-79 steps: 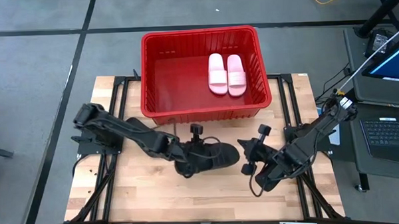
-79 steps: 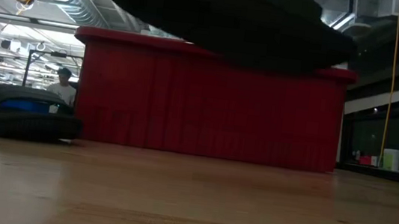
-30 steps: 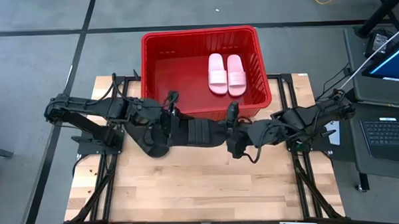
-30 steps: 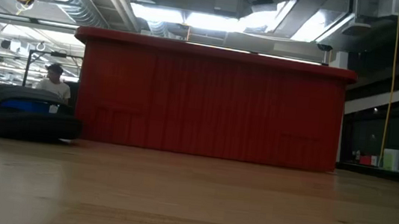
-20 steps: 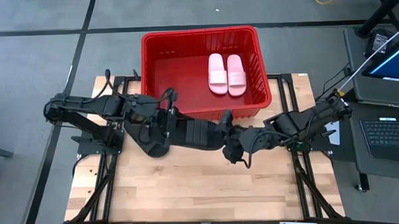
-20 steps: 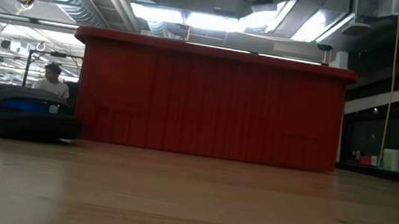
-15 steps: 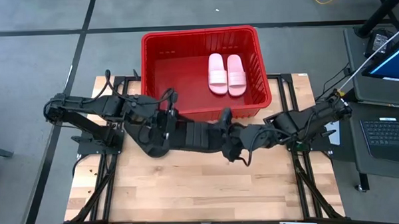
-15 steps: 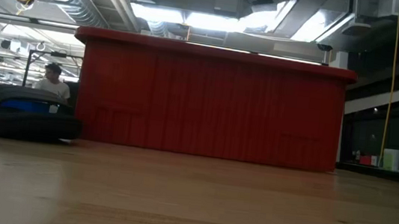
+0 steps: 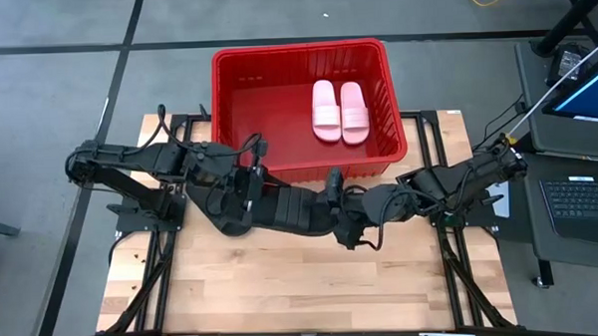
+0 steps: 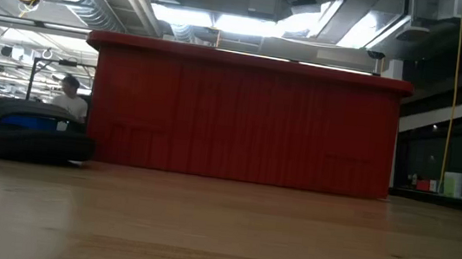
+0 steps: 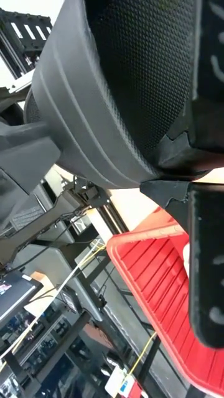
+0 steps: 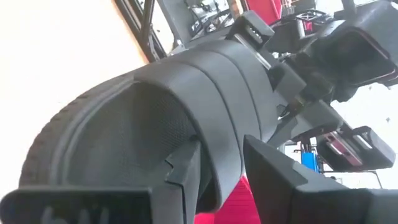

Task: Pick and place slides into bin
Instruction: Put the right black slipper into the red bin

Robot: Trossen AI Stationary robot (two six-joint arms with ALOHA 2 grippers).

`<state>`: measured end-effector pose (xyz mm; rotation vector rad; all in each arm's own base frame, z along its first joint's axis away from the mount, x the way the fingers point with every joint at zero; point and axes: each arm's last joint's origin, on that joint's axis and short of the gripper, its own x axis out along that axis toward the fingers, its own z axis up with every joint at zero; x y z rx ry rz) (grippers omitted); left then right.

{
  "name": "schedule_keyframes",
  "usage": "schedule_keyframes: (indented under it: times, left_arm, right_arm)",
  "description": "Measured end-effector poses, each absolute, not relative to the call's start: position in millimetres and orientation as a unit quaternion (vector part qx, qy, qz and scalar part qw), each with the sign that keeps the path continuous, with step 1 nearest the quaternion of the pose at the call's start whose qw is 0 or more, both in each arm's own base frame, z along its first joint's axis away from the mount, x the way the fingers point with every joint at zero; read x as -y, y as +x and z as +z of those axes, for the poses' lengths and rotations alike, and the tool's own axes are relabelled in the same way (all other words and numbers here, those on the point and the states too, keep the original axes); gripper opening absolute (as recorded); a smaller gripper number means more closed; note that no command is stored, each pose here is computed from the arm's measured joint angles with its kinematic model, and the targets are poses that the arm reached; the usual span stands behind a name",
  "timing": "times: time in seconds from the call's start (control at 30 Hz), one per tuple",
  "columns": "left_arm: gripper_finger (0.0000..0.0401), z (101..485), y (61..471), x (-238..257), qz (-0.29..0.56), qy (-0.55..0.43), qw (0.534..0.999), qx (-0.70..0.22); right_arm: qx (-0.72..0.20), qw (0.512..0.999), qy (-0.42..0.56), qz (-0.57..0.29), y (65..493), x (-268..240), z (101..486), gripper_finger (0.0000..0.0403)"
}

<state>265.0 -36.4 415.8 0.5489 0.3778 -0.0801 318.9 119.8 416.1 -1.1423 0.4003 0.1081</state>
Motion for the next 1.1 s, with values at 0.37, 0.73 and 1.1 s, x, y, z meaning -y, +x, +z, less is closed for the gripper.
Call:
schedule_keyframes:
  times: [0.37, 0.73, 1.1]
  left_arm:
    - [0.0003, 415.3, 265.4, 36.6, -0.044, 0.269, 0.944, -0.186]
    - [0.0003, 414.5, 265.0, 36.5, -0.044, 0.268, 0.943, -0.191]
    - [0.0036, 413.7, 264.7, 33.4, 0.012, 0.249, 0.946, -0.206]
  right_arm:
    - [-0.183, 0.825, -0.53, 0.071, 330.5, -117.9, 408.8, 0.0122]
    - [-0.179, 0.826, -0.53, 0.065, 343.1, -119.1, 401.6, 0.0073]
    - [-0.174, 0.833, -0.525, 0.026, 342.9, -116.4, 407.3, 0.0016]
